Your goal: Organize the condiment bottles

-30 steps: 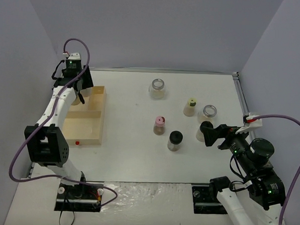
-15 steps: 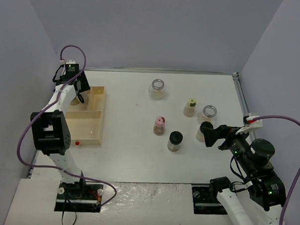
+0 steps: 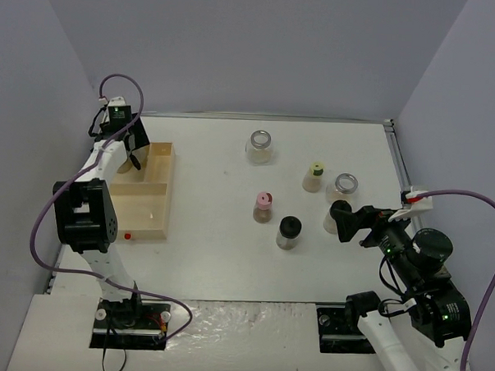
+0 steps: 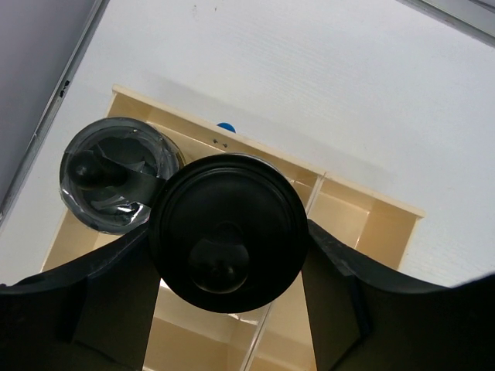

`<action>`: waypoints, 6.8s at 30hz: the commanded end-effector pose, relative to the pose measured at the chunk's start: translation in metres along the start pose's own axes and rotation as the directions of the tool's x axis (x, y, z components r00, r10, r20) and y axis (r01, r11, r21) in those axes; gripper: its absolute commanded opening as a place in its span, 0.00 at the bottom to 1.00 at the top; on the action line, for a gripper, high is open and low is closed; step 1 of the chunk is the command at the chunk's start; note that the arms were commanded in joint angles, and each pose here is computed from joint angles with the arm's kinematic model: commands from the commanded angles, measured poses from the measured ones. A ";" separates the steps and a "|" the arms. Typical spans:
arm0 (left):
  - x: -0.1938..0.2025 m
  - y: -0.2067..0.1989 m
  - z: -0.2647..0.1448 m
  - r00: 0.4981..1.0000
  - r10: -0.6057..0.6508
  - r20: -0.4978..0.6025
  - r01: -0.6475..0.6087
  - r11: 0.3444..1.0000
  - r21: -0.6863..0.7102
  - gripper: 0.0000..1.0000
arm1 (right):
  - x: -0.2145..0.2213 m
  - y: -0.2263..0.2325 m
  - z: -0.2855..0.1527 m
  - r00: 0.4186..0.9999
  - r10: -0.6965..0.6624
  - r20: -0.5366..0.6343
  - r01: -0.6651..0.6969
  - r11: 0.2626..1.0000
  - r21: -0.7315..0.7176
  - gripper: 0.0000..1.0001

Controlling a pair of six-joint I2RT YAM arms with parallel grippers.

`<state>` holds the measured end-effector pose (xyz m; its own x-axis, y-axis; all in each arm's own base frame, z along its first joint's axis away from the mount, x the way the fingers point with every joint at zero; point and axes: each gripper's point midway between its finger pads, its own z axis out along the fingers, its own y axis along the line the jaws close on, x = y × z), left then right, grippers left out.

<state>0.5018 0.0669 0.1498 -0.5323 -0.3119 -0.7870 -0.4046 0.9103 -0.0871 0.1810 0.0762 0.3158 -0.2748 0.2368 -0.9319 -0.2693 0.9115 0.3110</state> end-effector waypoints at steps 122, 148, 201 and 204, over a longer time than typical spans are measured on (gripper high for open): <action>-0.034 0.014 -0.163 0.983 0.003 0.184 -0.016 0.997 0.069 0.00 | -0.042 0.032 -0.039 0.985 -0.043 0.166 0.065 0.989 -0.131 1.00; -0.060 0.073 -0.063 0.969 -0.015 0.247 0.031 0.998 -0.059 0.00 | -0.024 0.029 -0.034 0.989 -0.045 0.140 0.066 0.988 -0.143 1.00; 0.027 0.039 -0.210 0.996 -0.054 0.065 0.039 0.976 0.216 0.97 | 0.088 -0.111 0.091 0.960 0.202 -0.192 -0.064 0.829 0.555 1.00; 0.060 0.014 -0.228 0.998 0.003 0.055 -0.022 0.937 0.348 0.97 | 0.107 -0.127 0.104 0.955 0.193 -0.227 -0.018 0.798 0.602 1.00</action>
<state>0.3221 0.0553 0.2504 -0.4300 -0.3428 -0.8352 -0.3288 0.9210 -0.2087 0.2524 0.0297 0.1686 -0.5762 0.3285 -0.7484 0.2865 0.9387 0.1915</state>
